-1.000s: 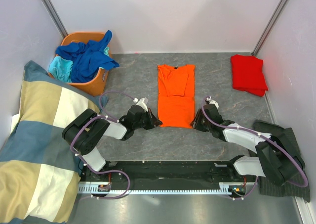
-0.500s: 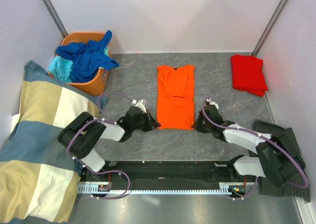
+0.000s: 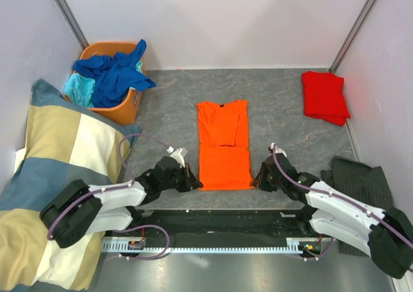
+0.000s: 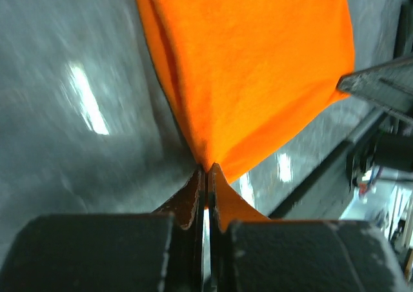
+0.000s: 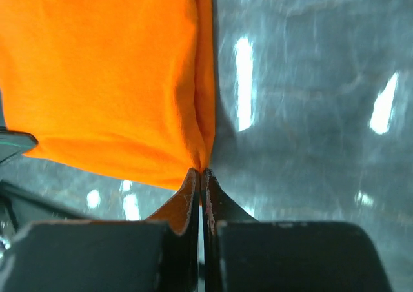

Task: Fold and stack the t-shirts
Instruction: Grab one side of the 2/3 rectangular tshirt with both arms, then fold the long partially folded tshirt into a neat square

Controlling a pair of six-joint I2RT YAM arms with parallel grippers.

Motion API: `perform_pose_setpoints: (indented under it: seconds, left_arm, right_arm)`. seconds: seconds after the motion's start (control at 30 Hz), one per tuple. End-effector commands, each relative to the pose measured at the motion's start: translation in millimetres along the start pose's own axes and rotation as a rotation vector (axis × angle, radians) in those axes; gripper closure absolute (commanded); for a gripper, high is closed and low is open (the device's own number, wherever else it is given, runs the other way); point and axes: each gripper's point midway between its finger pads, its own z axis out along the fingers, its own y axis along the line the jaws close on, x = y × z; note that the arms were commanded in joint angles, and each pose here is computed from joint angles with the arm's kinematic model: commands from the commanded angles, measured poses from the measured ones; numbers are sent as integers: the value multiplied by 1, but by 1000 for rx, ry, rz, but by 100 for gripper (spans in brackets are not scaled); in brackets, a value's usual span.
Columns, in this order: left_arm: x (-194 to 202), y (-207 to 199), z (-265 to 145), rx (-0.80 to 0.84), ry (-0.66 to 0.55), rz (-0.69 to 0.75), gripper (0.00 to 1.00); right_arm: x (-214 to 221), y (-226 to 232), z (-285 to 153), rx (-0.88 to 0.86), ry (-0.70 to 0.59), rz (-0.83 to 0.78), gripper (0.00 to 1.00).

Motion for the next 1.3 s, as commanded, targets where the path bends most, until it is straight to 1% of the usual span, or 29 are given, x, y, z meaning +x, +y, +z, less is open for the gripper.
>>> perform_pose_setpoints:
  seconds: [0.0, 0.03, 0.1, 0.17, 0.23, 0.27, 0.33, 0.37, 0.4, 0.43, 0.47, 0.5, 0.57, 0.6, 0.63, 0.7, 0.73, 0.77, 0.83, 0.9, 0.93, 0.97, 1.0, 1.03, 1.1, 1.13, 1.17, 1.23, 1.27]
  left_arm:
    - [30, 11, -15, -76, 69, -22, 98]
    - [29, 3, -19, -54, 58, -28, 98]
    - [37, 0, -25, -63, 74, -35, 98]
    - [30, -14, -32, -32, 45, -31, 98]
    - [29, -16, -38, -45, 43, -34, 98]
    - [14, -28, -42, -26, -7, -30, 98]
    - [2, -33, -47, -40, -47, -8, 98]
    - [-14, -48, -50, -23, -90, 6, 98]
    - [-23, -50, -51, -35, -120, 33, 98]
    - [-30, -54, -53, -40, -138, 43, 98]
    - [-45, -66, -55, -30, -179, 51, 98]
    - [-51, -69, -53, -36, -189, 71, 98]
    - [-69, -82, -54, -29, -242, 85, 98]
    - [-72, -82, -50, -39, -247, 102, 98]
    - [-80, -86, -48, -32, -268, 105, 98]
    - [-96, -91, -43, -35, -304, 116, 98]
    - [-106, -99, -43, -22, -327, 120, 98]
    - [-120, -105, -42, -6, -362, 118, 98]
    - [-137, -112, -38, -8, -388, 130, 98]
    - [-156, -115, -38, -4, -425, 136, 98]
    - [-166, -119, -36, -1, -440, 137, 98]
    - [-178, -118, -37, 3, -461, 137, 98]
    - [-184, -118, -35, 5, -466, 137, 98]
    - [-193, -124, -33, 15, -469, 142, 98]
    - [-209, -120, -31, 5, -489, 149, 98]
    - [-218, -126, -32, 18, -498, 156, 98]
    - [-225, -117, -25, -5, -495, 156, 98]
    - [-239, -118, -22, 6, -507, 155, 98]
    - [-243, -111, -16, 2, -494, 153, 98]
  right_arm:
    - [22, -21, -20, 95, 39, 37, 100]
    - [21, -17, -23, 86, 35, 36, 100]
    - [22, -15, -30, 87, 37, 31, 100]
    - [15, -7, -38, 80, 24, 29, 100]
    - [-1, 8, -46, 54, -22, 21, 100]
    - [-7, 13, -49, 47, -36, 18, 100]
    - [-24, 26, -54, 42, -77, 1, 100]
    - [-31, 32, -54, 33, -98, 0, 100]
    - [-36, 36, -53, 37, -105, -11, 100]
    - [-48, 46, -56, 21, -140, -20, 100]
    - [-56, 53, -56, 5, -165, -28, 100]
    - [-61, 55, -53, 19, -170, -39, 100]
    - [-84, 70, -55, 14, -241, -64, 100]
    - [-89, 71, -50, 39, -244, -79, 100]
    - [-105, 84, -53, 24, -290, -99, 100]
    - [-115, 90, -45, 47, -308, -119, 100]
    - [-129, 100, -48, 38, -352, -116, 100]
    - [-133, 101, -40, 53, -350, -131, 100]
    - [-152, 118, -43, 21, -393, -125, 100]
    - [-163, 124, -36, 25, -404, -141, 100]
    - [-176, 134, -40, 7, -431, -139, 100]
    - [-182, 132, -31, 26, -422, -141, 100]
    - [-193, 139, -33, 17, -438, -150, 100]
    - [-204, 138, -32, 22, -453, -142, 100]
    - [-216, 143, -27, 17, -459, -151, 100]
    - [-225, 141, -25, 20, -472, -144, 100]
    - [-228, 139, -17, 32, -464, -147, 100]
    - [-243, 140, -14, 34, -477, -146, 100]
    - [-244, 136, -4, 48, -462, -149, 100]
